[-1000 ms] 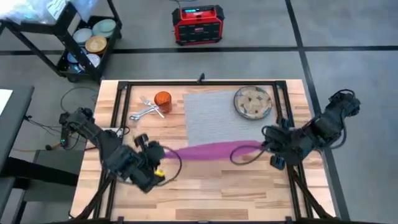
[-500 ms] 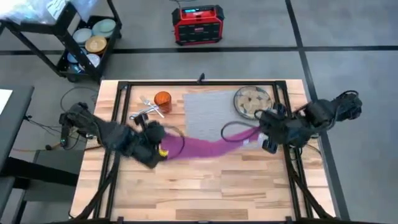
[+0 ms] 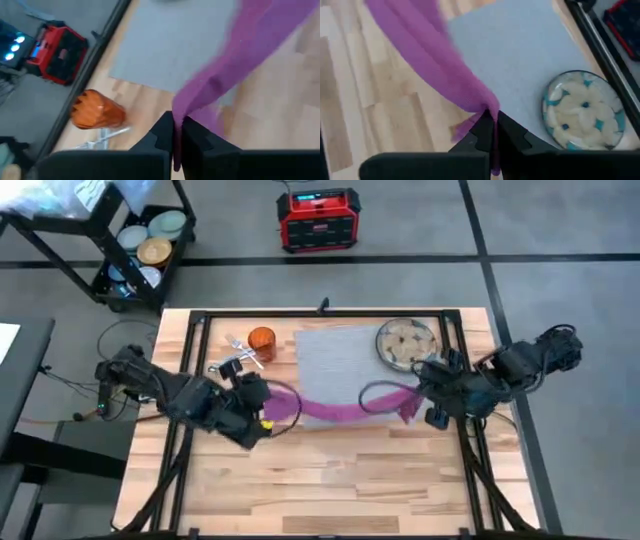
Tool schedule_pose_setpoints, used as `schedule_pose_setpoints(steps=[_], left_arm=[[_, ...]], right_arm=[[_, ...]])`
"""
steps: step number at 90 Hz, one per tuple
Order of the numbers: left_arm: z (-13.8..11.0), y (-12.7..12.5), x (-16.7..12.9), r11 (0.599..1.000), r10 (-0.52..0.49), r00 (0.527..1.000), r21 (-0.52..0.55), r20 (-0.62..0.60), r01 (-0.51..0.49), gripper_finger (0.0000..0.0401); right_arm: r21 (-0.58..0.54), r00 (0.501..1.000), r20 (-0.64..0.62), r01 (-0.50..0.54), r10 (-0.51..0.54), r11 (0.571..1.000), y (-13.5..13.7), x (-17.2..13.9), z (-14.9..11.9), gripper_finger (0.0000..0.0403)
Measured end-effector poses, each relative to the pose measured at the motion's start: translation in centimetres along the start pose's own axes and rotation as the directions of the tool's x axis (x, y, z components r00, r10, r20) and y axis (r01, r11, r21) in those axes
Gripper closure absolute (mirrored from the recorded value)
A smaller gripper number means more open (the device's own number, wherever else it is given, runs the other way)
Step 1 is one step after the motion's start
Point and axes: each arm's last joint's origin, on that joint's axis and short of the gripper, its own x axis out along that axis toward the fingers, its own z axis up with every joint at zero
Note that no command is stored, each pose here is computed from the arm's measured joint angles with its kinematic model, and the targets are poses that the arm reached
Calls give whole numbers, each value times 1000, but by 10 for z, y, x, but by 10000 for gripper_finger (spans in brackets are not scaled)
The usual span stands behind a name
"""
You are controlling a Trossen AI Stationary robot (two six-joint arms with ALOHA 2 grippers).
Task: Set table place
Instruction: Fold the purple napkin
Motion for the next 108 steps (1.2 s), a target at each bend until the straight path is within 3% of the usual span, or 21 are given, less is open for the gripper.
schedule_pose_setpoints(steps=[15,29,49,60,72,95,102,108], left_arm=[[0,-2,0,999,-41,999,-24,-32,40,401],[-7,-20,-15,990,-124,992,-70,33,126,401],[-5,-1,-8,1000,-12,1000,-22,29,13,401],[4,20,-1,999,14,1000,-48,11,-14,401],[2,17,-5,994,-45,999,-95,5,45,401],[-8,-25,-36,949,-247,960,-164,135,268,401],[-9,-22,-37,957,-223,964,-158,146,245,401],[-13,-12,-33,978,-148,984,-136,101,161,401]], right_arm=[[16,996,17,-89,88,996,4,-4,1,403],[-15,991,26,-130,130,991,20,-8,-5,403],[-27,1000,9,-10,11,1000,2,-2,-1,403],[8,999,-2,-33,33,999,-10,0,5,403],[-2,995,-4,-104,104,995,0,-1,4,403],[-52,978,-5,-207,207,977,35,-4,-4,403],[-66,983,-31,-181,179,981,33,-2,-5,403],[-71,989,-45,-141,138,987,25,2,-2,403]])
